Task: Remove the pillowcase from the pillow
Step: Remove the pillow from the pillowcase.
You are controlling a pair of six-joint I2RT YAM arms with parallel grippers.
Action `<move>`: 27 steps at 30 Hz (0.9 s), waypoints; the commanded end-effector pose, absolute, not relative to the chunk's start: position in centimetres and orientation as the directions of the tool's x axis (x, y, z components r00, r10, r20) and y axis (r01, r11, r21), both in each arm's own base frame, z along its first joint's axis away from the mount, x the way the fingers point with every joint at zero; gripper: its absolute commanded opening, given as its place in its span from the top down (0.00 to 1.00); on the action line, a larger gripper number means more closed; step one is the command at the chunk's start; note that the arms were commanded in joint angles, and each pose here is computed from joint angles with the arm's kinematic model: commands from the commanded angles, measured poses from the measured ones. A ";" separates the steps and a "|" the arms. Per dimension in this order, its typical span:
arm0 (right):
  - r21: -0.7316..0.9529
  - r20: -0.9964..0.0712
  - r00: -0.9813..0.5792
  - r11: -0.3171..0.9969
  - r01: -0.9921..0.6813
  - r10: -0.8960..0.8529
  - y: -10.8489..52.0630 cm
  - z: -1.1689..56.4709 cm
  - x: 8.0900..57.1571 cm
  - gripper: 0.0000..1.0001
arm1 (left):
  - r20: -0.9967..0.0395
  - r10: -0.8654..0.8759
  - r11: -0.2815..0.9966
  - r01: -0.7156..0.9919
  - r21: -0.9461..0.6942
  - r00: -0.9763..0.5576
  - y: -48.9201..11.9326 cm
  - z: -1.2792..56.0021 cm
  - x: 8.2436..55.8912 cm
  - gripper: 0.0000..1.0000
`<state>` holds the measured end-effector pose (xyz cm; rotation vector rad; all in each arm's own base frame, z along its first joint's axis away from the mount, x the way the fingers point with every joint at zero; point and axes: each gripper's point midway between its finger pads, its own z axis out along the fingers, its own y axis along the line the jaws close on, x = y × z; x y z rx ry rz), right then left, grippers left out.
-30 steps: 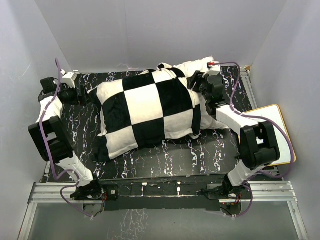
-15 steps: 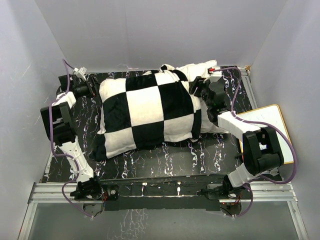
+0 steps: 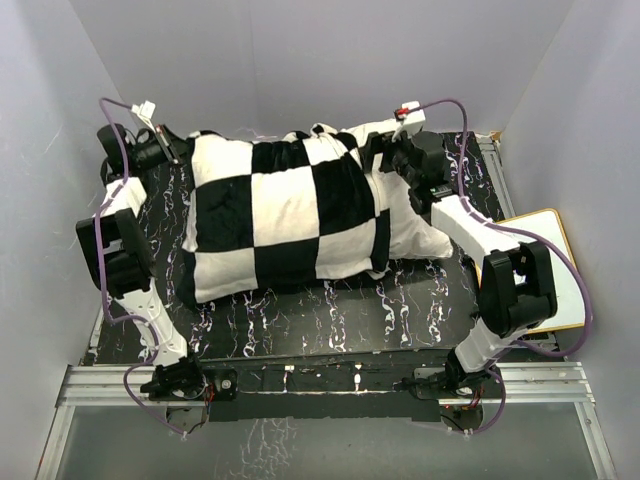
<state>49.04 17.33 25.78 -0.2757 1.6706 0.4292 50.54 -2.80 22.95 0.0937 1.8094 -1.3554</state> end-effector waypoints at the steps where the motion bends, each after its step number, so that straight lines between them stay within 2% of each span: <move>1: 0.167 -0.984 -0.114 0.944 -0.285 0.140 17.6 30.3 50.8 0.11 | -0.854 -0.283 0.446 0.728 -0.521 -0.437 -4.7 35.0 48.0 1.00; 3: 0.188 -0.980 -0.095 0.976 -0.110 0.178 14.8 30.8 52.4 0.09 | -0.884 -0.258 0.473 0.747 -0.468 -0.390 -4.8 36.4 47.5 1.00; 6: 0.175 -0.979 -0.104 0.984 0.034 0.177 13.0 29.8 54.7 0.06 | -0.922 -0.208 0.502 0.774 -0.386 -0.325 -4.9 38.1 46.2 1.00; 11: 0.196 -0.971 -0.111 0.968 0.155 0.214 12.1 27.4 59.0 0.02 | -0.946 -0.124 0.528 0.787 -0.320 -0.301 -5.1 37.6 44.4 1.00; 16: 0.165 -0.955 -0.198 0.950 0.264 0.221 10.2 24.1 62.5 0.02 | -0.956 -0.050 0.562 0.783 -0.267 -0.291 -4.8 35.9 43.6 1.00; 21: 0.126 -0.889 -0.393 0.951 0.284 0.235 9.8 16.0 60.6 0.02 | -0.955 -0.020 0.583 0.773 -0.251 -0.295 -4.6 34.8 43.6 1.00; 24: 0.246 -0.824 -0.446 0.929 0.276 0.350 9.9 12.4 58.2 0.01 | -0.956 -0.006 0.591 0.770 -0.241 -0.294 -4.5 34.6 43.8 1.00; 25: 0.302 -0.786 -0.473 0.915 0.267 0.397 10.0 11.1 57.6 0.06 | -0.955 -0.002 0.592 0.770 -0.240 -0.296 -4.5 34.6 43.8 1.00; 27: 0.400 -0.728 -0.502 0.884 0.243 0.467 10.2 9.9 56.8 0.27 | -0.955 0.012 0.600 0.766 -0.229 -0.295 -4.4 34.5 43.8 1.00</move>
